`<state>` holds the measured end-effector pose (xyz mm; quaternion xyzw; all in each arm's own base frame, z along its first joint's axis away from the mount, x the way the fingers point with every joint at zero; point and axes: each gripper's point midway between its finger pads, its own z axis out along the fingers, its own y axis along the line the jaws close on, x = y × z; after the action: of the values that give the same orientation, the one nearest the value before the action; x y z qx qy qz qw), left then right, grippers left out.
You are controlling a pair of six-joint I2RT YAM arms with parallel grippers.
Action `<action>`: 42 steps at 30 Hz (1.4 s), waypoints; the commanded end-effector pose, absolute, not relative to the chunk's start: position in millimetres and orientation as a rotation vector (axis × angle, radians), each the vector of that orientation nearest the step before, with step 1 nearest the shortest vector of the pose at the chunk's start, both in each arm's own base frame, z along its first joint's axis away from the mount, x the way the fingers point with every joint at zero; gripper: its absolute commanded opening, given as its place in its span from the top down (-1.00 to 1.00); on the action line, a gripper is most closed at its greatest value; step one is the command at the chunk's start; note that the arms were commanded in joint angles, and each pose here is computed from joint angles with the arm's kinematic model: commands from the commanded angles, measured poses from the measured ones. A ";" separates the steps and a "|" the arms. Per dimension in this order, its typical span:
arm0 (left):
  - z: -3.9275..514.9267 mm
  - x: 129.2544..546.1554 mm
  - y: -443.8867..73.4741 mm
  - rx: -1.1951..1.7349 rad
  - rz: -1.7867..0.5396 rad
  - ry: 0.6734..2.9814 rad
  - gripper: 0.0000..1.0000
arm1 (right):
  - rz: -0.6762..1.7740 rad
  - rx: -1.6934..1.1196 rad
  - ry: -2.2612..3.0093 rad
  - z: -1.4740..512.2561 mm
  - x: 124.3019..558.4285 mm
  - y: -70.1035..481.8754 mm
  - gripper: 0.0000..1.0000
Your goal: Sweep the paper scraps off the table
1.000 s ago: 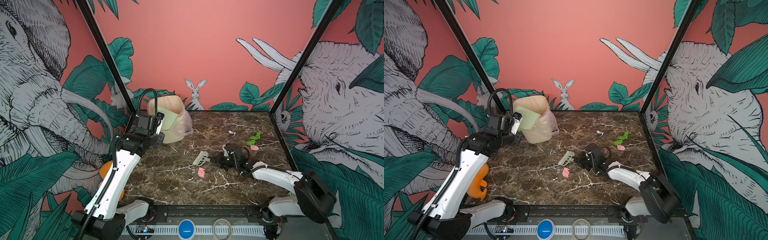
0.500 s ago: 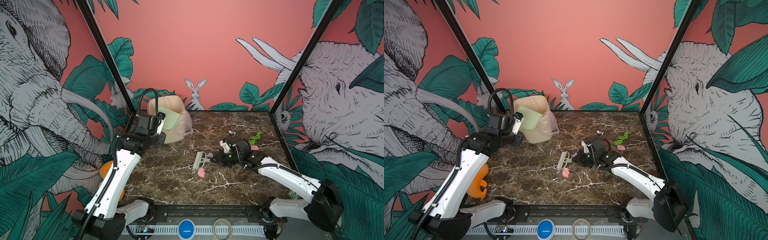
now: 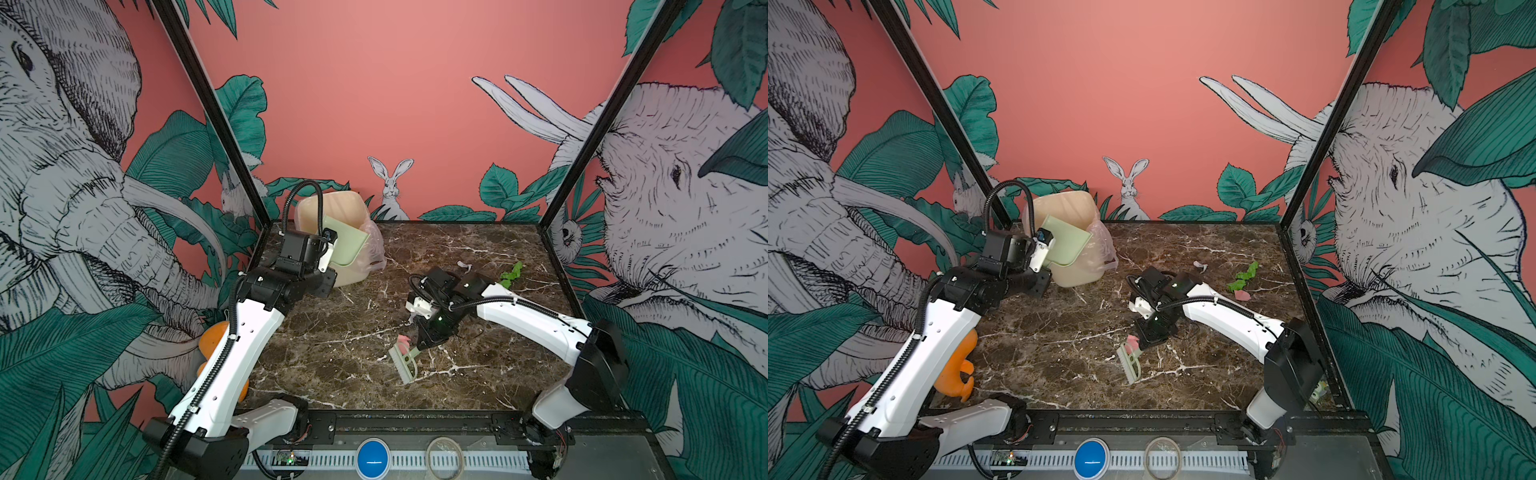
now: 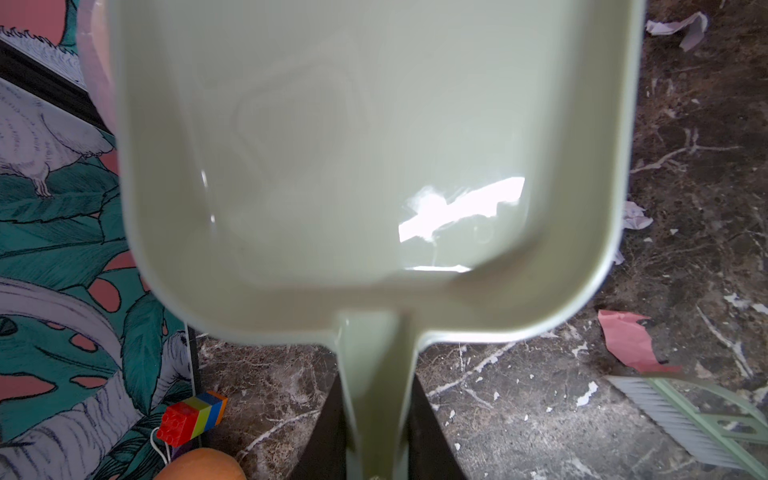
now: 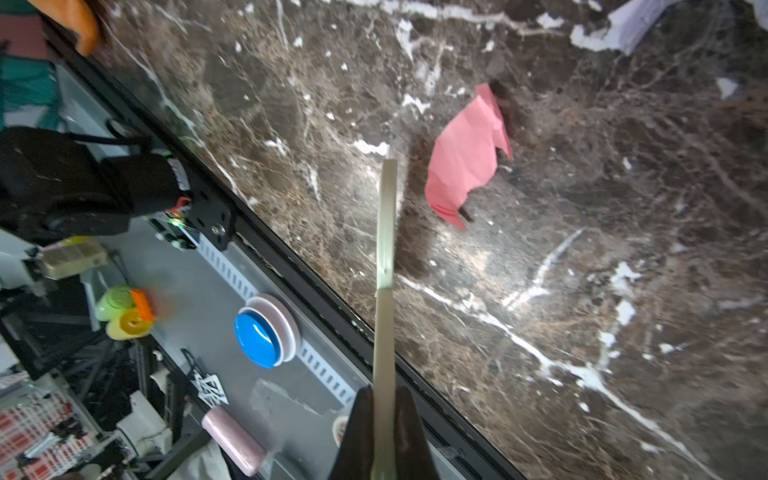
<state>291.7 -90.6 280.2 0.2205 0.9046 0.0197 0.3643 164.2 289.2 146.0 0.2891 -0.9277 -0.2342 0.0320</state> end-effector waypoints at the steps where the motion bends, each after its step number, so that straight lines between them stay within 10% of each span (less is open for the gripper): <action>1: 276.6 278.7 -92.6 0.566 0.019 2.344 0.62 | -0.488 1.021 -2.844 141.2 166.8 263.8 1.00; 42: 148.6 160.0 -190.8 0.986 -0.128 2.688 0.59 | 0.074 1.086 -3.169 220.9 282.0 192.0 1.00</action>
<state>176.8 -193.9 158.2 0.3585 0.9164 -0.0472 0.1718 274.3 201.7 221.7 0.3132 -0.9434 -0.0063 -0.1091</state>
